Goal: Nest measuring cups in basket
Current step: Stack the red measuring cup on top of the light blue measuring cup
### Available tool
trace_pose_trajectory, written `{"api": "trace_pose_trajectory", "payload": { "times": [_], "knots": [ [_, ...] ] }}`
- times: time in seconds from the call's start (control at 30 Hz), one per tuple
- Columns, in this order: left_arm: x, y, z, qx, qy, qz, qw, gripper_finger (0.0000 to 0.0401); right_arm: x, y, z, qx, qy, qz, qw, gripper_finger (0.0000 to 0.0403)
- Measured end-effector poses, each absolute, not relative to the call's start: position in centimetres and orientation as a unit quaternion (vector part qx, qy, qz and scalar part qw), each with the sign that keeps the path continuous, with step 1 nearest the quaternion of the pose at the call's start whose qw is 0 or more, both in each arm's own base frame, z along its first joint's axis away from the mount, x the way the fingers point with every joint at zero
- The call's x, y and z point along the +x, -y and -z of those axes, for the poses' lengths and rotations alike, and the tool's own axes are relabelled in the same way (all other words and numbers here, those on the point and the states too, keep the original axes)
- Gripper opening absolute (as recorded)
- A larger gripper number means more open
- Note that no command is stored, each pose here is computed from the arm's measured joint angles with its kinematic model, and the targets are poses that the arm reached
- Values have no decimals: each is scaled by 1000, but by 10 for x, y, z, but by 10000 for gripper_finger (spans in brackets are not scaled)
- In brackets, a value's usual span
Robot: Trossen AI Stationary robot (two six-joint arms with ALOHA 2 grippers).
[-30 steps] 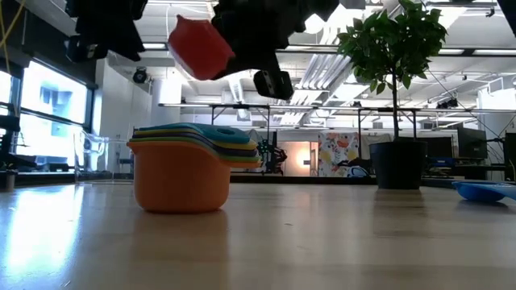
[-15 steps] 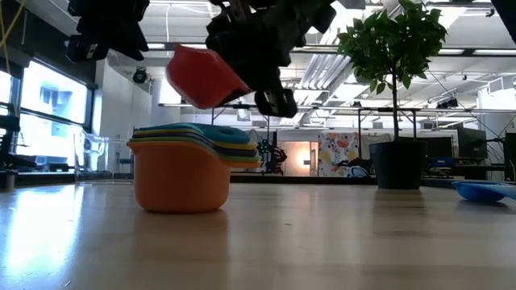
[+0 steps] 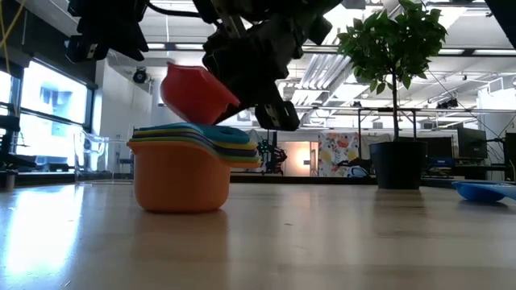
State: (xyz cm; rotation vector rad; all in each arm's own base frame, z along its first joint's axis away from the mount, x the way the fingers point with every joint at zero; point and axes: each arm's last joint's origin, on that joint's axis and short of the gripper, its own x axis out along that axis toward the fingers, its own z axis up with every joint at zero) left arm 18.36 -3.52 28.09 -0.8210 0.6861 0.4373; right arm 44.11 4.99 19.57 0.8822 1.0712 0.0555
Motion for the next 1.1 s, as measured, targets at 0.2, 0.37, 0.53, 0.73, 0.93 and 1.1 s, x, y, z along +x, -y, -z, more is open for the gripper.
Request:
{"api": "trace_pose_trajectory", "payload": {
  "times": [0.2,0.37,0.53,0.73,0.93,1.1],
  "knots": [
    [184,35,-281,-387,-325,-207,838,62,441,-49,-190,418,-503,-15,756,0],
    [183,35,-281,-387,-325,-207,838,62,441,-49,-185,417,-514,-10,750,0],
    [183,35,-281,-386,-326,-207,838,62,441,-49,-184,416,-513,-10,751,1],
    [183,35,-281,-386,-326,-207,838,62,442,-49,-184,416,-511,-12,752,1],
    [183,35,-281,-384,-327,-206,839,62,442,-49,-184,416,-509,-13,753,3],
    [183,35,-281,-376,-329,-203,842,62,442,-49,-184,416,-509,-12,753,38]
  ]
}}
